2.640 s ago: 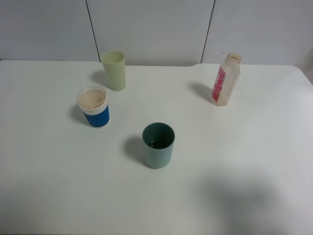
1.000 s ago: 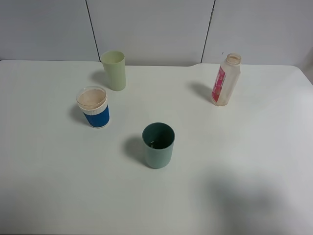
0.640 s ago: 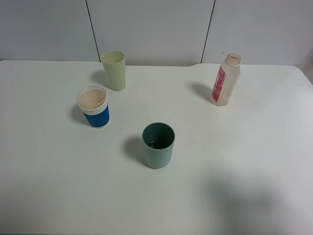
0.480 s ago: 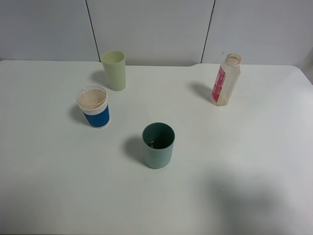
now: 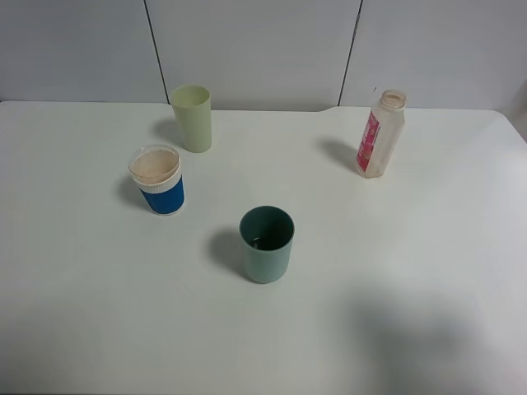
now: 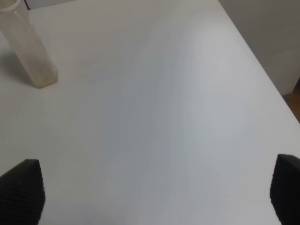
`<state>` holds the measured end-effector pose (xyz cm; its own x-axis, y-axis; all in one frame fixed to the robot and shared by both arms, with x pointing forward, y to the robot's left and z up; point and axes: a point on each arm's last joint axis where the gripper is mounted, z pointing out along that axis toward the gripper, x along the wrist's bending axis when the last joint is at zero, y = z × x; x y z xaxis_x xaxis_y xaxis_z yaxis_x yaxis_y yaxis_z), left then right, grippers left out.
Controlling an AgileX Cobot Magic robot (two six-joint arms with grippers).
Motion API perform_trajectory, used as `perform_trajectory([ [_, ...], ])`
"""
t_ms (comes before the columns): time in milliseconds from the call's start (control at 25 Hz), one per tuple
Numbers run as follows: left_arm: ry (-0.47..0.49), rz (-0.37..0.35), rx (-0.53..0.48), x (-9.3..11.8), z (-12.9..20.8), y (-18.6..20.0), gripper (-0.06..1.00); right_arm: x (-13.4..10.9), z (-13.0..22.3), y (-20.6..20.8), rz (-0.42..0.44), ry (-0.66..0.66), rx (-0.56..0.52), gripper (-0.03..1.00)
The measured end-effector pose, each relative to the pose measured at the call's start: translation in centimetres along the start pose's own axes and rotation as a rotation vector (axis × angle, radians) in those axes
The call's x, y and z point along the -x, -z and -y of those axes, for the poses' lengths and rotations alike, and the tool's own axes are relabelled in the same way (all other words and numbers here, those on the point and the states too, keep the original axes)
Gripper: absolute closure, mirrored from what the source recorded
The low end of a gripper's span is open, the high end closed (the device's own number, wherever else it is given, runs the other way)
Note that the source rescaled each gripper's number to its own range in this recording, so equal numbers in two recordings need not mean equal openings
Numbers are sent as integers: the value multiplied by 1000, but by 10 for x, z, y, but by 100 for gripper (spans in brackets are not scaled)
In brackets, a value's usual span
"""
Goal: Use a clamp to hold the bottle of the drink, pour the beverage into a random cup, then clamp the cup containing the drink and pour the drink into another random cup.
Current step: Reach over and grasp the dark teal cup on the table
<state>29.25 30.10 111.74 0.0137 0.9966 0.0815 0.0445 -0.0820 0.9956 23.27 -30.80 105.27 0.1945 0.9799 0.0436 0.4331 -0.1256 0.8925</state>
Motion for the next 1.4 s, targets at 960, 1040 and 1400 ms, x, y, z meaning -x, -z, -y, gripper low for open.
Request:
perform_trajectory([
  [960, 22, 66, -122, 9, 23, -72, 40, 0, 0, 0, 0, 0, 0, -1],
  [1040, 17, 110, -125, 16, 35, -73, 44, 0, 0, 0, 0, 0, 0, -1],
  [1400, -5, 261, -151, 37, 63, -72, 47, 0, 0, 0, 0, 0, 0, -1],
])
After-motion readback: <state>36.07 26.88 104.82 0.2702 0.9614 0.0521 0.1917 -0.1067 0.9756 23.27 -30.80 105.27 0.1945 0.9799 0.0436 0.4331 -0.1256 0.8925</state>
